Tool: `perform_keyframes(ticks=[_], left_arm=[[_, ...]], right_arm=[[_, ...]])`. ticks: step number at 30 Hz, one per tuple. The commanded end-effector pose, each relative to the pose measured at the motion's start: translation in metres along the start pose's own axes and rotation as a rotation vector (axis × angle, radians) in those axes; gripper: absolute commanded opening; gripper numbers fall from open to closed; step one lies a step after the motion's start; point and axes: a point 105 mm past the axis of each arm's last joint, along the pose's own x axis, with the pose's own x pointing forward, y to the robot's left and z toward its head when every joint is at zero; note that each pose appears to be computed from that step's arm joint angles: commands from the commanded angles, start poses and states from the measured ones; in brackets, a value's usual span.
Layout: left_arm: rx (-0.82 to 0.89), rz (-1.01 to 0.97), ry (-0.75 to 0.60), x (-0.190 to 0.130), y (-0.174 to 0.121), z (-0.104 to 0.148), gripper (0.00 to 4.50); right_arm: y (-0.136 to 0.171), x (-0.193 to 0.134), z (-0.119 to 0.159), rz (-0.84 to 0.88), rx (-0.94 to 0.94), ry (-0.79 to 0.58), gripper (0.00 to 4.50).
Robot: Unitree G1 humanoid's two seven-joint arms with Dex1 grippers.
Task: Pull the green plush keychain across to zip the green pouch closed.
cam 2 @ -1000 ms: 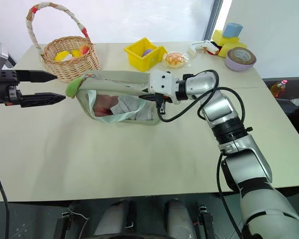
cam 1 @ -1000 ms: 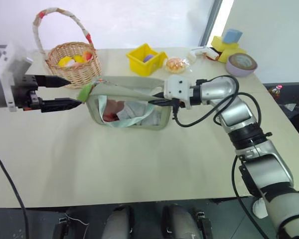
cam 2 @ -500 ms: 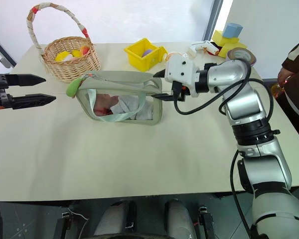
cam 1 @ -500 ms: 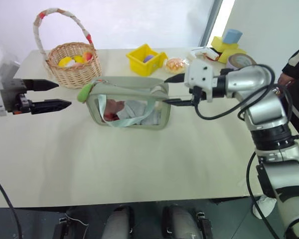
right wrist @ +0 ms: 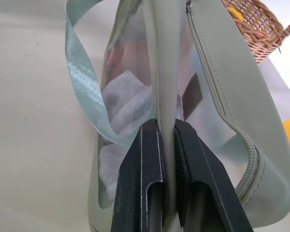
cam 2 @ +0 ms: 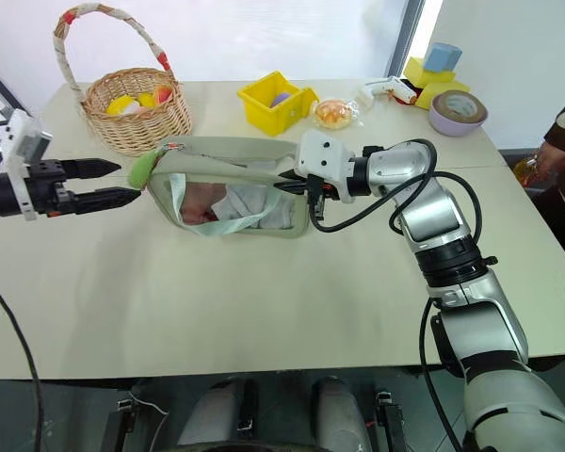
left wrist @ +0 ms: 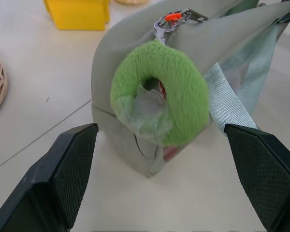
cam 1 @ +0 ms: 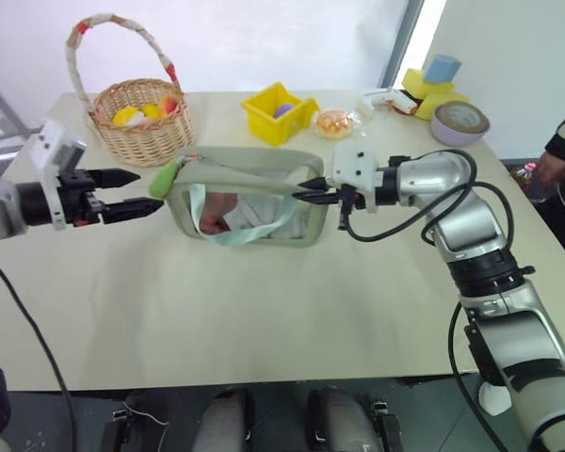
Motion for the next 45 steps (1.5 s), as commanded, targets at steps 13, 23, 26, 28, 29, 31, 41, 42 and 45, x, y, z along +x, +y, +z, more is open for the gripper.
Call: perform_keyframes(ticks=[13,23,26,28,29,31,41,42,45], left_arm=[[0.101,-0.014,-0.071,0.003,-0.001,0.034,0.25],[0.263,-0.164,-0.172,0.035,-0.032,0.087,0.25],[0.311,-0.186,-0.126,0.051,-0.036,0.078,0.25],[0.341,-0.191,-0.088,0.057,-0.037,0.069,0.25],[0.357,-0.181,-0.073,0.058,-0.034,0.064,0.25],[0.37,-0.16,-0.068,0.06,-0.029,0.062,0.25],[0.389,-0.131,-0.075,0.033,-0.02,0.081,4.1],[0.387,-0.14,-0.053,0.024,-0.019,0.078,4.1],[0.357,-0.106,0.032,0.002,-0.007,0.06,4.1]], right_arm=[[-0.007,0.003,0.015,-0.019,-0.063,-0.037,0.0],[-0.011,0.007,0.016,-0.031,-0.084,-0.037,0.0],[-0.011,0.01,0.018,-0.031,-0.091,-0.042,0.0],[-0.011,0.011,0.019,-0.032,-0.091,-0.046,0.0],[-0.011,0.011,0.019,-0.032,-0.092,-0.046,0.0],[-0.011,0.011,0.019,-0.034,-0.092,-0.045,0.0],[-0.011,0.012,0.016,-0.033,-0.086,-0.038,0.0],[-0.011,0.012,0.016,-0.032,-0.086,-0.039,0.0],[-0.012,0.012,0.016,-0.032,-0.087,-0.041,0.0]])
